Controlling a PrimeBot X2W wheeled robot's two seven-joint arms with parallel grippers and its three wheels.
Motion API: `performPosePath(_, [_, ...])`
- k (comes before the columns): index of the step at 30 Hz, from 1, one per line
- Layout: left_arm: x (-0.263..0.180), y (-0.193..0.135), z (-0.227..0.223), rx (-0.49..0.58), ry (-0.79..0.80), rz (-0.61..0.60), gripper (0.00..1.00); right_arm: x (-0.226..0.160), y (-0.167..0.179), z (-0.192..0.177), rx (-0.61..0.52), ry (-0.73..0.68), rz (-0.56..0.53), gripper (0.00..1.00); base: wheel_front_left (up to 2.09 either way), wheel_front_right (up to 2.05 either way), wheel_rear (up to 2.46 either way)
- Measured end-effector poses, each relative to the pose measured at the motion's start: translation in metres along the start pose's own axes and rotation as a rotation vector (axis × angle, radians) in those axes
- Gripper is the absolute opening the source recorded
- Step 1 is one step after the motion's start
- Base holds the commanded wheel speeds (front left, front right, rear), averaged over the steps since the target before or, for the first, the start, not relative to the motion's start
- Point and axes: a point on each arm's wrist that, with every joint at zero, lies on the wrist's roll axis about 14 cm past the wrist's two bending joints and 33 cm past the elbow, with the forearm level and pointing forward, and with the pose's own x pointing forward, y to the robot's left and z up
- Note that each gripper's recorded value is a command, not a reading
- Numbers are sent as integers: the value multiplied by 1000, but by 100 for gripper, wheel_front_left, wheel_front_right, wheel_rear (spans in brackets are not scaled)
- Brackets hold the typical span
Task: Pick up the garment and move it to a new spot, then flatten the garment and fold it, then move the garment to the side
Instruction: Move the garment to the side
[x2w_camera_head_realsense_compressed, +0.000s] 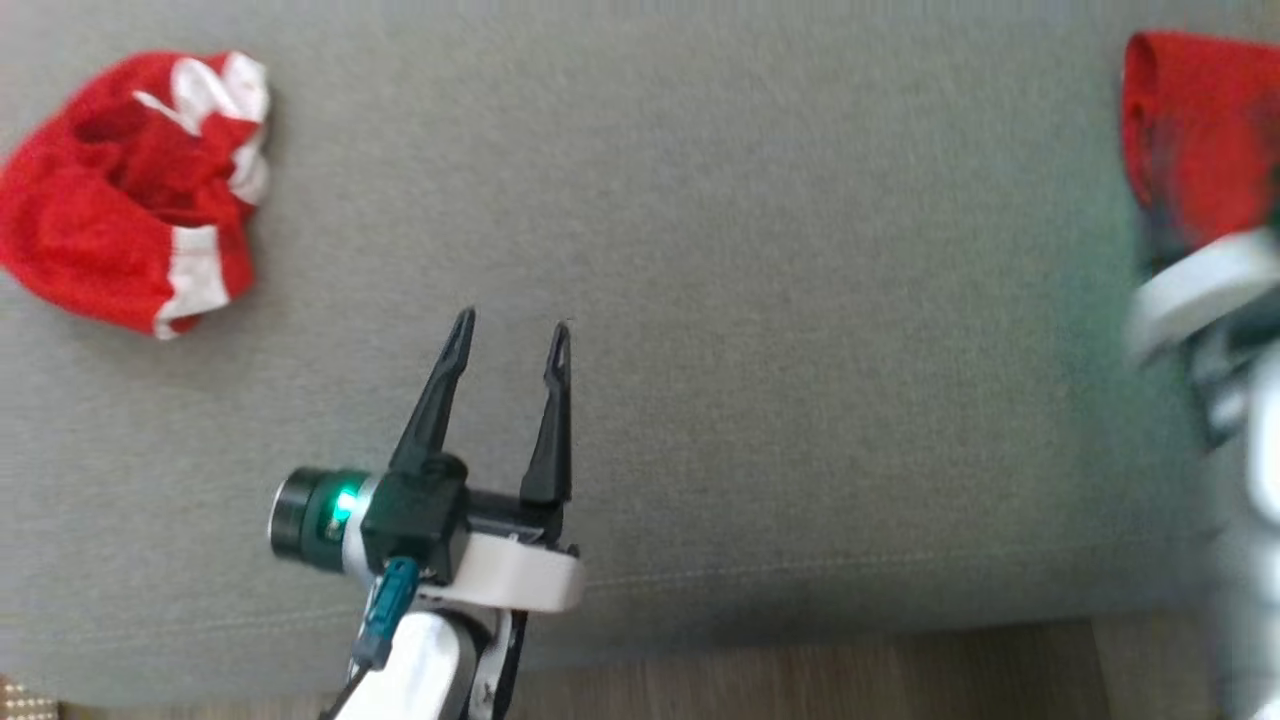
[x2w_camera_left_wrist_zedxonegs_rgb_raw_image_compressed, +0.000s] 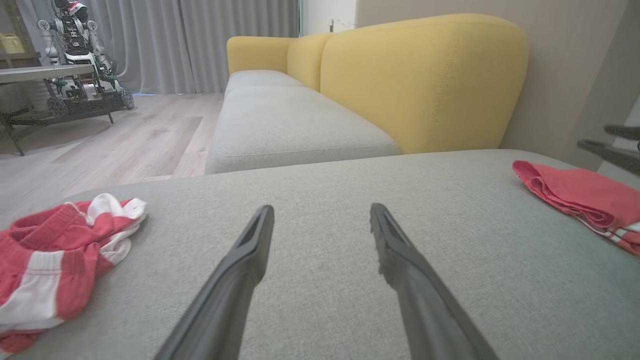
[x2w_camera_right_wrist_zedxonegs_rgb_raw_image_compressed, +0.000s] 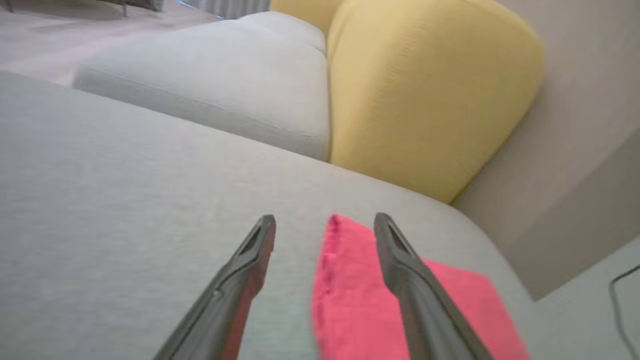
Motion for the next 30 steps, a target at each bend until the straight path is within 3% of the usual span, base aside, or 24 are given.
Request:
performPosePath(4, [-16, 16, 6, -5, 4, 61, 100, -28, 64, 1, 159, -23, 118, 100, 0, 0, 0])
performPosePath(7, [-31, 24, 11, -6, 4, 94, 100, -47, 91, 13, 260, -55, 167, 100, 0, 0, 0])
performPosePath(12, [-55, 38, 21, -32, -11, 148, 100, -80, 97, 51, 335, -182, 187, 100, 0, 0, 0])
performPosePath(20, [-95, 55, 29, -2, -26, 217, 100, -135, 95, 47, 404, -192, 185, 100, 0, 0, 0])
performPosePath(30, [-112, 66, 45, 31, -75, 250, 100, -157, 86, 57, 449, -231, 167, 100, 0, 0, 0])
